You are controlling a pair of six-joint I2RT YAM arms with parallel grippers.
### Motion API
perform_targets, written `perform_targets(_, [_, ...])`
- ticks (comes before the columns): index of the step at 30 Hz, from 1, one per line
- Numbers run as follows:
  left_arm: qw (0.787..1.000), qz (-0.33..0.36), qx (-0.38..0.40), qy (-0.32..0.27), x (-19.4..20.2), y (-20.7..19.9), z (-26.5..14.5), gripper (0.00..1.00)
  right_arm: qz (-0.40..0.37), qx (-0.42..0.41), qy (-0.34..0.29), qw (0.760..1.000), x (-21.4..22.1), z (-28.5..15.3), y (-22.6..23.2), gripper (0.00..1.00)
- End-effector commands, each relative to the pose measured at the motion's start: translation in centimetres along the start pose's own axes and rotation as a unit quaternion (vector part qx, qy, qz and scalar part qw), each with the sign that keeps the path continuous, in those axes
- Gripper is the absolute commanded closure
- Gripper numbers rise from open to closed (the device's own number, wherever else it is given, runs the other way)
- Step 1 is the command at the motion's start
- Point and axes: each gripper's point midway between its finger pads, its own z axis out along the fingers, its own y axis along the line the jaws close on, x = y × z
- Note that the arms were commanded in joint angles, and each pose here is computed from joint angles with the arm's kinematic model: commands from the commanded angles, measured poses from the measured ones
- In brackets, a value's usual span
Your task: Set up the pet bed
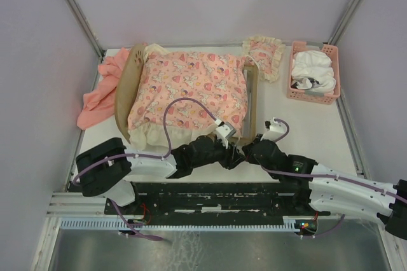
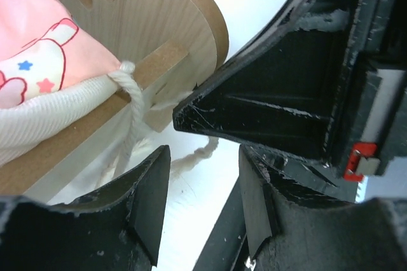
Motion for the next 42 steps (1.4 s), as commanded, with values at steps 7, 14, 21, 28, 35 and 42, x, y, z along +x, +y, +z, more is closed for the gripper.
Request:
perform_targets(7, [0.996, -0.005, -0.024, -0.081, -3.3, -0.8, 2.6, 0.65, 0.072, -0.041, -0.072, 0.994, -4.0, -0.8, 2.6, 0.96])
perform_targets(14, [0.997, -0.014, -0.025, -0.076, -1.8, -0.2, 1.6, 0.97, 0.039, -0.018, -0.072, 0.996, -5.2, -2.6, 1.4, 0.69])
perform_targets(21, [0.998, -0.031, -0.022, -0.056, -0.1, 0.0, 0.7, 0.97, -0.044, -0.014, -0.053, 0.998, -7.4, -5.7, 1.6, 0.49])
perform_targets(28, [0.998, -0.036, -0.028, -0.04, 0.9, 0.4, 0.4, 0.97, -0.127, 0.107, -0.088, 0.982, -10.4, -5.5, -0.4, 0.42])
perform_targets(35, [0.998, -0.056, -0.023, -0.028, 2.2, 0.5, -0.2, 0.97, -0.147, 0.175, -0.075, 0.971, -9.7, -2.0, -1.5, 0.43])
perform_targets(42, [0.997, -0.063, -0.006, -0.036, 3.1, 0.3, -0.5, 0.97, -0.121, 0.186, -0.058, 0.973, -10.0, 2.8, -2.4, 0.87])
